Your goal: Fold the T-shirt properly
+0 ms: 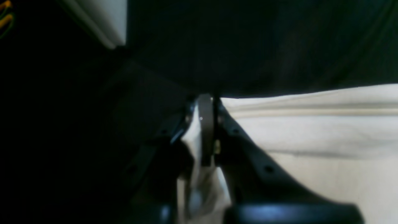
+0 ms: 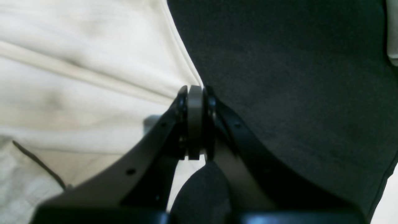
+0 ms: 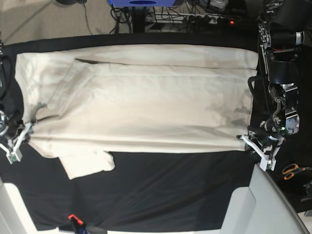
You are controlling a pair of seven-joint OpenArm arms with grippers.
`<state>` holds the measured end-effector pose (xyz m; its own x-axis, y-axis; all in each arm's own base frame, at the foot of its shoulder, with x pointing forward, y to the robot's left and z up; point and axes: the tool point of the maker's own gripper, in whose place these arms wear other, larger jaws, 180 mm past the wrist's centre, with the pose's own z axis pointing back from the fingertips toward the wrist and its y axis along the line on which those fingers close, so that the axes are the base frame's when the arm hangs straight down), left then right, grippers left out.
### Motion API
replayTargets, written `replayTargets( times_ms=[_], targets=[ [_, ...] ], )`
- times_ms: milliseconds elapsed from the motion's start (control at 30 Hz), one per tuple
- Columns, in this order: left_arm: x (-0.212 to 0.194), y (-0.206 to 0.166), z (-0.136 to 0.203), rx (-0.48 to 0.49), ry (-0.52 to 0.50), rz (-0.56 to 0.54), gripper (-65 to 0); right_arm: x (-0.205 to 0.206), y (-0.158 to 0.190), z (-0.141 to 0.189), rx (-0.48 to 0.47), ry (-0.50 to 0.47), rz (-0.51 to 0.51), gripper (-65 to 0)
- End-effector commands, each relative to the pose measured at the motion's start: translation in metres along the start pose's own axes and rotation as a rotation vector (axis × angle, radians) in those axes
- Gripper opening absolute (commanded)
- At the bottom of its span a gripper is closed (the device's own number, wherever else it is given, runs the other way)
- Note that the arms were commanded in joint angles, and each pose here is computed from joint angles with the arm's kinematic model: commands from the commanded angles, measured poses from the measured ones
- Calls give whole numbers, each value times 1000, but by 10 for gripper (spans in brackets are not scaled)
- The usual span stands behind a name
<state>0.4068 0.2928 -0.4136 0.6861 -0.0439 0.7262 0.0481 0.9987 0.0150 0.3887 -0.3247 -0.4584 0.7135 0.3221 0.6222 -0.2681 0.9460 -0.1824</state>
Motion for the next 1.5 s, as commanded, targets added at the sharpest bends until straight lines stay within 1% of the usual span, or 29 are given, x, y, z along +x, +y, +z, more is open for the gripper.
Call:
replayTargets(
  times_ms=[0, 133, 200, 267, 400, 433, 533, 667, 767, 833, 1000, 1200, 1300, 1367, 1433, 1467],
  targets=[
    [37, 11, 8, 25, -92, -11, -650, 25, -21, 8, -47, -65, 12, -648],
    [55, 8, 15, 24, -132, -37, -650, 31, -10, 12, -33, -97, 59, -648],
    [49, 7, 17, 24, -126, -43, -650, 29, -4, 14, -28, -80, 80, -648],
    [48, 8, 20, 28, -129, -56, -650, 28, -6, 20, -39, -70, 79, -648],
    [42, 5, 23, 25, -128, -70, -650, 38, -6, 33, -53, -118, 83, -648],
    [40, 4, 24, 24, -127, -73, -650, 38, -2, 34, -35, -112, 95, -648],
    [33, 3, 26, 23, -117, -82, -650, 31, 2, 35, -19, -75, 107, -648],
    [26, 0, 33, 23, -69, -106, -650, 18, 6, 34, -8, -42, 107, -648],
    [28, -5, 41, 22, -74, -134, -650, 14, 11, 36, -2, -39, 120, -648],
    [21, -4, 45, 29, -58, -142, -650, 8, 13, 39, -2, -38, 119, -648],
    [6, 10, 56, 65, -29, -119, -650, -6, 11, 43, -18, 16, 71, -648],
    [-24, 2, 64, 54, 33, -151, -650, -29, 18, 44, -5, 59, 67, -648],
    [-48, -2, 61, 42, 82, -136, -650, -36, 29, 41, 10, 68, 55, -639],
    [-54, -10, 58, 34, 89, -124, -650, -37, 35, 39, 18, 72, 49, -606],
    [-55, -13, 58, 40, 93, -134, -650, -45, 33, 41, 12, 127, 46, -534],
    [-56, -14, 57, 44, 96, -142, -650, -40, 29, 44, -2, 137, 48, -491]
  ],
)
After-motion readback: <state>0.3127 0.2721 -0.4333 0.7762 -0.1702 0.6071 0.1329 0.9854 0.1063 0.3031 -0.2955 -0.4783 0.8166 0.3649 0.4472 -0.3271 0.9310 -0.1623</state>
